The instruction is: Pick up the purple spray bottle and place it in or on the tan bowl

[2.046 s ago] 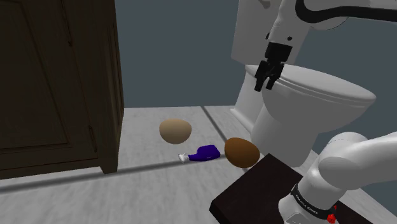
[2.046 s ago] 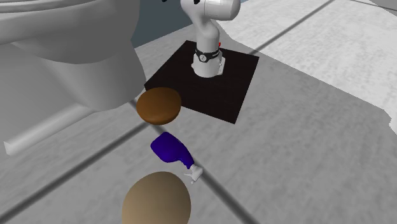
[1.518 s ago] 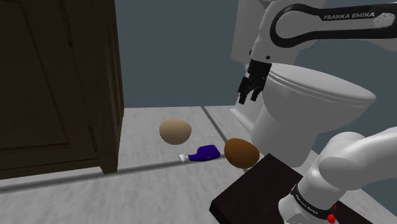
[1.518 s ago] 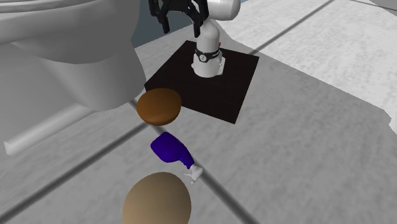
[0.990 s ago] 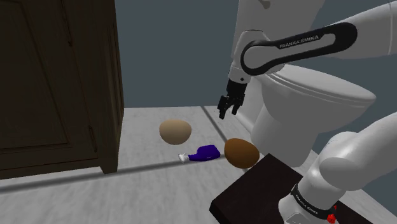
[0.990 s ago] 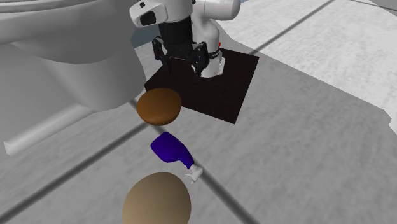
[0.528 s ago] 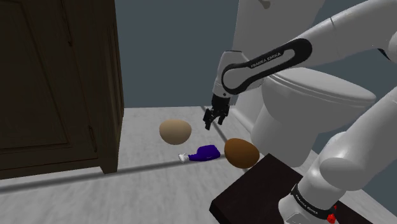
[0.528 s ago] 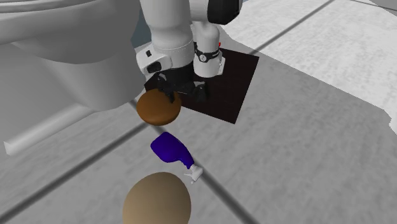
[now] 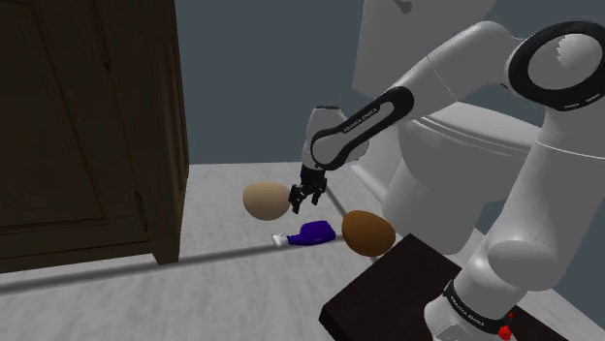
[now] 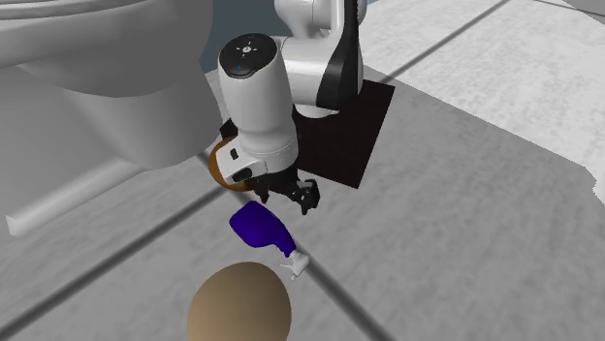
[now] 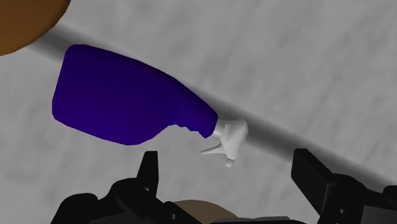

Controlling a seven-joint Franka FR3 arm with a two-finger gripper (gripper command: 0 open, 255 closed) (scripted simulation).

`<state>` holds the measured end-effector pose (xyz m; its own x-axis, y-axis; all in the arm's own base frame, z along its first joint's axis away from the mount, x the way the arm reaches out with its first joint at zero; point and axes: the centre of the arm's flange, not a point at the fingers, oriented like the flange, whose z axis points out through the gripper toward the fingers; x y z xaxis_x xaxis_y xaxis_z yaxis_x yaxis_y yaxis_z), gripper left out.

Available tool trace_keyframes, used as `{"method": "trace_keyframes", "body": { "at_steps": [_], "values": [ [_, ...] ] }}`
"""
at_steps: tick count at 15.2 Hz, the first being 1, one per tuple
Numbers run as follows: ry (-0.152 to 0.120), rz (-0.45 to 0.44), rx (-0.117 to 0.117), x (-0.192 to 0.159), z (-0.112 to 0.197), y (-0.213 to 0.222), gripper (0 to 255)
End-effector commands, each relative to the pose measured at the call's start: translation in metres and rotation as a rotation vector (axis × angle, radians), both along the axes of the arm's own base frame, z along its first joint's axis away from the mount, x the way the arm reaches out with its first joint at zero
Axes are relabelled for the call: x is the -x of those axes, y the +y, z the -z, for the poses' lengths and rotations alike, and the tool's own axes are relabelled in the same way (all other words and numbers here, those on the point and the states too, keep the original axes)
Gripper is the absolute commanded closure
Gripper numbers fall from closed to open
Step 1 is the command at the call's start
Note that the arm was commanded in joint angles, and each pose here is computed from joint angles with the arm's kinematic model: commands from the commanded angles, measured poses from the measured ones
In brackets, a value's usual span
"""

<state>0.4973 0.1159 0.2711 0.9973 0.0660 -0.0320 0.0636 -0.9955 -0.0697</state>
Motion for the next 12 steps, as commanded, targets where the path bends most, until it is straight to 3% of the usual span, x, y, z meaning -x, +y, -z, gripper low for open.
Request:
{"method": "trace_keyframes", "body": {
  "at_steps": [1,12],
  "values": [
    [0.000,-0.004,0.000,-0.012,0.023,0.007,0],
    [0.001,-0.024,0.002,-0.071,0.136,0.040,0]
  ]
}}
